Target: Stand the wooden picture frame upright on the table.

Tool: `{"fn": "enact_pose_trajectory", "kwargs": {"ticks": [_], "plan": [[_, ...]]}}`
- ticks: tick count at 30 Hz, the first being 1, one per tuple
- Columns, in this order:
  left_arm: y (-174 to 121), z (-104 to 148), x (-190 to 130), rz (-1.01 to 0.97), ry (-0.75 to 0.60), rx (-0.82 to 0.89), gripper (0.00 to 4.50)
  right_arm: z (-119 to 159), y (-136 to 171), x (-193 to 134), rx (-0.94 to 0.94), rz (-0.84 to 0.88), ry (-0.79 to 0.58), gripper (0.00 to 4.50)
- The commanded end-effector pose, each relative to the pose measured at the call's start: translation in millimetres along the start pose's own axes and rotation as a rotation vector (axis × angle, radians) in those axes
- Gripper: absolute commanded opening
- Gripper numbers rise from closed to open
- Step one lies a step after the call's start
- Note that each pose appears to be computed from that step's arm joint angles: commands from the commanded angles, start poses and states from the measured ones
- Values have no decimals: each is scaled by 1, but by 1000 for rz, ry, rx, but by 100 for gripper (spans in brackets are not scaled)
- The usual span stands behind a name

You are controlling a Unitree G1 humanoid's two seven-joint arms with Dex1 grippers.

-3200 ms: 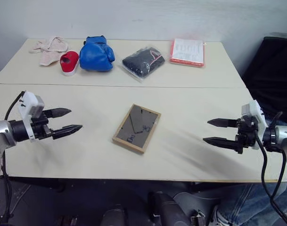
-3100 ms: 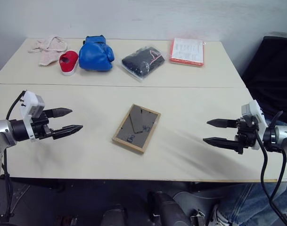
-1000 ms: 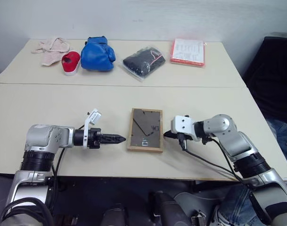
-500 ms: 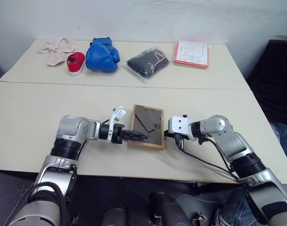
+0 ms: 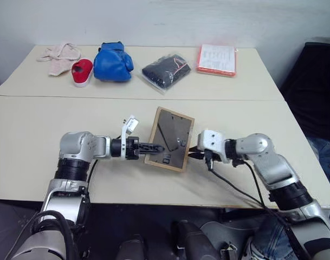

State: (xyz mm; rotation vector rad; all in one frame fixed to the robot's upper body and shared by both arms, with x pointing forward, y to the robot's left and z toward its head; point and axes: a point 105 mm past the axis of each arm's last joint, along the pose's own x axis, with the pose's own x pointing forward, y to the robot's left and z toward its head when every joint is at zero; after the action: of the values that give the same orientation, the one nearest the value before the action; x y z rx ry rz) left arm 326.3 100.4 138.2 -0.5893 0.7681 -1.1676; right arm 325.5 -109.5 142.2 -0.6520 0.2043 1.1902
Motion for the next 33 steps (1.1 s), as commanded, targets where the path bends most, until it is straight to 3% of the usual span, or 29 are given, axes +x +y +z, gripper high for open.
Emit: {"fn": "enact_pose_trajectory", "kwargs": {"ticks": [1,4,9,10,13,21,26,30,33], "plan": [[-26,10,-12,-70,-48,94,128,30,-6,-37,91,-5,-107,156],[-36,12,-17,-76,-59,143,128,52,-7,-53,208,19,-207,262],[-40,11,-14,-69,-60,186,128,80,-10,-45,328,57,-330,437],[-40,11,-13,-69,-62,192,128,88,-11,-40,354,70,-363,450],[-45,11,-9,-85,-59,215,128,101,-12,-27,387,94,-395,450],[-52,14,-7,-95,-52,271,128,103,-4,-2,359,124,-343,450],[-54,15,-11,-99,-55,285,128,104,-6,-4,338,118,-349,450],[-46,20,-14,-63,-73,275,128,119,24,-16,277,290,-399,450],[-42,22,-15,-48,-79,275,128,117,31,-22,253,304,-383,450]]}}
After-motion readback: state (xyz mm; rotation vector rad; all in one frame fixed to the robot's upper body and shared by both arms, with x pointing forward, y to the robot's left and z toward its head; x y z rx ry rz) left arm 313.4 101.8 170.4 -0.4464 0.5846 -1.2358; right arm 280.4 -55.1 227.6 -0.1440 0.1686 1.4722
